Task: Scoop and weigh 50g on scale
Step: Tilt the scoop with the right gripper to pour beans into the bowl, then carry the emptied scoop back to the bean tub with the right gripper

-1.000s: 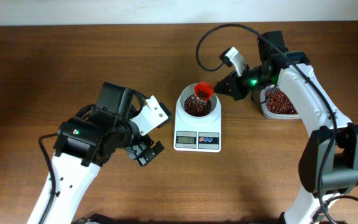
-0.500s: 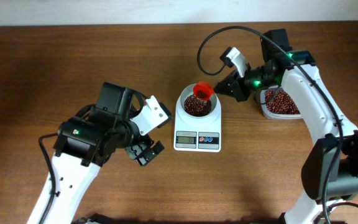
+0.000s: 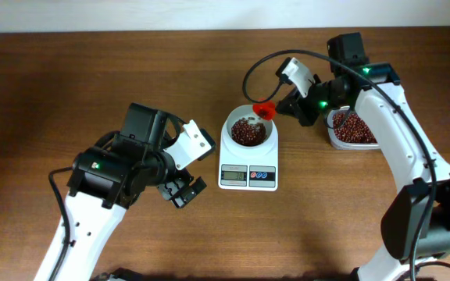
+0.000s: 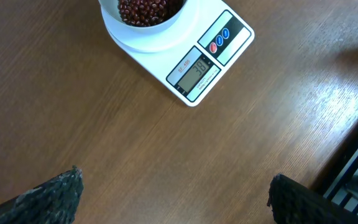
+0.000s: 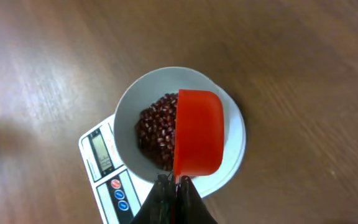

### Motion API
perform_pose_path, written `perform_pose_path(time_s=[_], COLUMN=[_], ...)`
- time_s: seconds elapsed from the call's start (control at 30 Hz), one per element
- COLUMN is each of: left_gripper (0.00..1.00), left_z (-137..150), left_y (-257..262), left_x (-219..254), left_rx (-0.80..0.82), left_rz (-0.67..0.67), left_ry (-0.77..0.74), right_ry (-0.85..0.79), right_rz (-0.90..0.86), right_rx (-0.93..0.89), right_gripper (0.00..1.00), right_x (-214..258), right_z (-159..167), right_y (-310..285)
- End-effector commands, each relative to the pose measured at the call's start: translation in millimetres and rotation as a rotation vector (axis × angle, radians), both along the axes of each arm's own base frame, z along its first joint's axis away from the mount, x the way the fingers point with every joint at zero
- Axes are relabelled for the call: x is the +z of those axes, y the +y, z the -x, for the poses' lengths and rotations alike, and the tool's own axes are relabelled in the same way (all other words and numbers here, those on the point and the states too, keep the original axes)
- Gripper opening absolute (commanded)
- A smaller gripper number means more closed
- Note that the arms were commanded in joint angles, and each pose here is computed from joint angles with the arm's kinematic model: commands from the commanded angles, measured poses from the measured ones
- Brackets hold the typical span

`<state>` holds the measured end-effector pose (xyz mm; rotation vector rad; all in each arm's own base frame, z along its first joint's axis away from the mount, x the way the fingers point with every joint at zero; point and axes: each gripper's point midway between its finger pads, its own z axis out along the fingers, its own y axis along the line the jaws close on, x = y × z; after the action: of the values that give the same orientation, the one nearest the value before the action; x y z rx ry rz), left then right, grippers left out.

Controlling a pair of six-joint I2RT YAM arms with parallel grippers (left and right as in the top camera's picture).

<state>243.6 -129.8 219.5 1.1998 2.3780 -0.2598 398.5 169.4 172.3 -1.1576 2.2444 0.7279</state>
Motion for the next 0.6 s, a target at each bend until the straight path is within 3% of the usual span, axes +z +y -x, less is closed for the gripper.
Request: perform_pose_path(time_s=[0.0,0.03,0.13,0.2,0.27,0.43,0.5,0.57], left_gripper=[0.99,0.99,0.99,0.99,0.99,0.99,0.99,0.99], left_z=[-1,-1,-1,-1,-1,-1,-1,-1], left_y=[-2,-2,-2,-2,-2,-2,-2,-2], left_x=[6,6,6,6,6,6,6,6], left_rx=[-0.018,-0.018,-0.018,-0.018,-0.018,-0.018,-0.018,-0.018], left_rz=[0.015,0.015,0.016,0.015,0.015,0.015,0.015,0.015], left_ry=[-0.014,-0.014,-0.015,-0.014,-0.014,-0.014,-0.014,-0.014], right_ry=[-0.086,-0.105,-0.066,-0.105,-0.064,-0.083,-0.123,-0.104], right_rz=[-0.01,0.062,-0.06,0.03,-0.091,-0.034,0.065,0.021], right_rx=[0.015,-0.016,0.04,-0.003,0.063,0.065,0.021,0.042], right_gripper=[0.04,0.04,0.04,0.04,0.04,0.04,0.04,0.04], right_x=[24,17,32,25,39,34,26,32], right_z=[-5,-11,5,-7,11,11,-1,8], right_y=[3,-7,9,-3,18,21,9,15])
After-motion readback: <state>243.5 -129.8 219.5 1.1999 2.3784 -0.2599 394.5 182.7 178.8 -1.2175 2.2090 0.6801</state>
